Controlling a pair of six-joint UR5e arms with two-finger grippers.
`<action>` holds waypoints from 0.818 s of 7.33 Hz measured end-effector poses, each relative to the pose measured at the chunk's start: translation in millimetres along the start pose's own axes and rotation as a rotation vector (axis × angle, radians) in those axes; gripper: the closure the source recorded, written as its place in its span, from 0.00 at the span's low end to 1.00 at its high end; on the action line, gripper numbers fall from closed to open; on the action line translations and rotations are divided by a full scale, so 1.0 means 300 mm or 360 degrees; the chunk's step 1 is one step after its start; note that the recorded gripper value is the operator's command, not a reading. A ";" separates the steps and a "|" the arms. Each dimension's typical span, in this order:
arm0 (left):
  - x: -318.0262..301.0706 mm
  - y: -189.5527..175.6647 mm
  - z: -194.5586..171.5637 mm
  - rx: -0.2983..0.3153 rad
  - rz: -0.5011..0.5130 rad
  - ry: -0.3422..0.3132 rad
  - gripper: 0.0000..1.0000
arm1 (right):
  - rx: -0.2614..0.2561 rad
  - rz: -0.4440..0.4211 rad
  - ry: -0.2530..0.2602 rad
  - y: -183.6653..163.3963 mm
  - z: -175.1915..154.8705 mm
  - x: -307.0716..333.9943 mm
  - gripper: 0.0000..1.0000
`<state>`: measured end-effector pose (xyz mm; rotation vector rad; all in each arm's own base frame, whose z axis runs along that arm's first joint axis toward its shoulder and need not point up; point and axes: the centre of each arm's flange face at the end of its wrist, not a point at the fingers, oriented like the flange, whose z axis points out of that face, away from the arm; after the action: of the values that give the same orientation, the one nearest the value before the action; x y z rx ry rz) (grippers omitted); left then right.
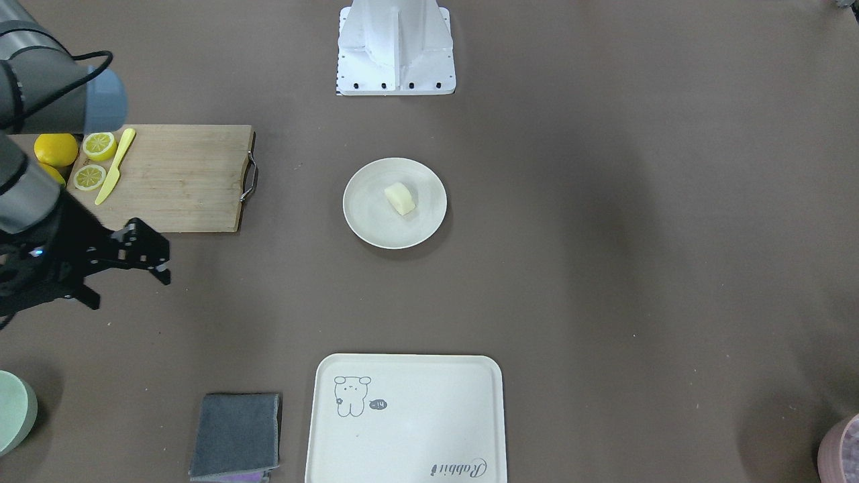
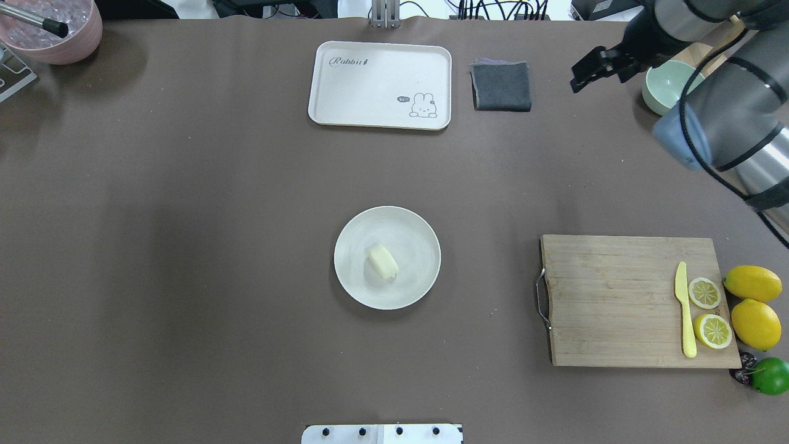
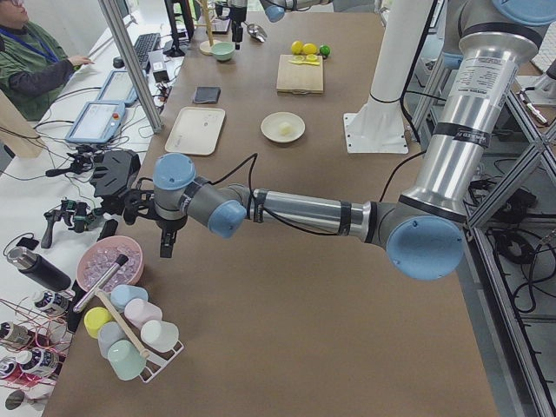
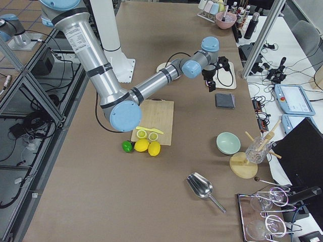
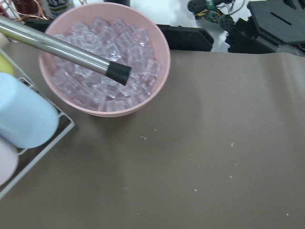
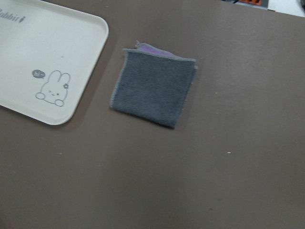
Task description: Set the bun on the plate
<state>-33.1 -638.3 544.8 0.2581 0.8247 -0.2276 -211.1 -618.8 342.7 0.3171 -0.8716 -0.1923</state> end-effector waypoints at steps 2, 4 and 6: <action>-0.115 -0.011 -0.021 -0.0067 -0.0129 -0.0070 0.02 | -0.0009 0.0047 0.0073 0.076 -0.100 0.338 0.00; -0.168 -0.013 -0.013 -0.0140 -0.0231 -0.0117 0.02 | -0.0010 0.0210 0.0162 0.141 -0.200 0.569 0.00; -0.197 -0.015 -0.019 -0.0163 -0.0280 -0.0134 0.02 | -0.0016 0.0269 0.0207 0.226 -0.254 0.727 0.00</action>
<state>-77.2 -634.8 584.5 0.0789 0.7734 -0.3577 -12.0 -604.5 477.4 0.2426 -0.7644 -0.0189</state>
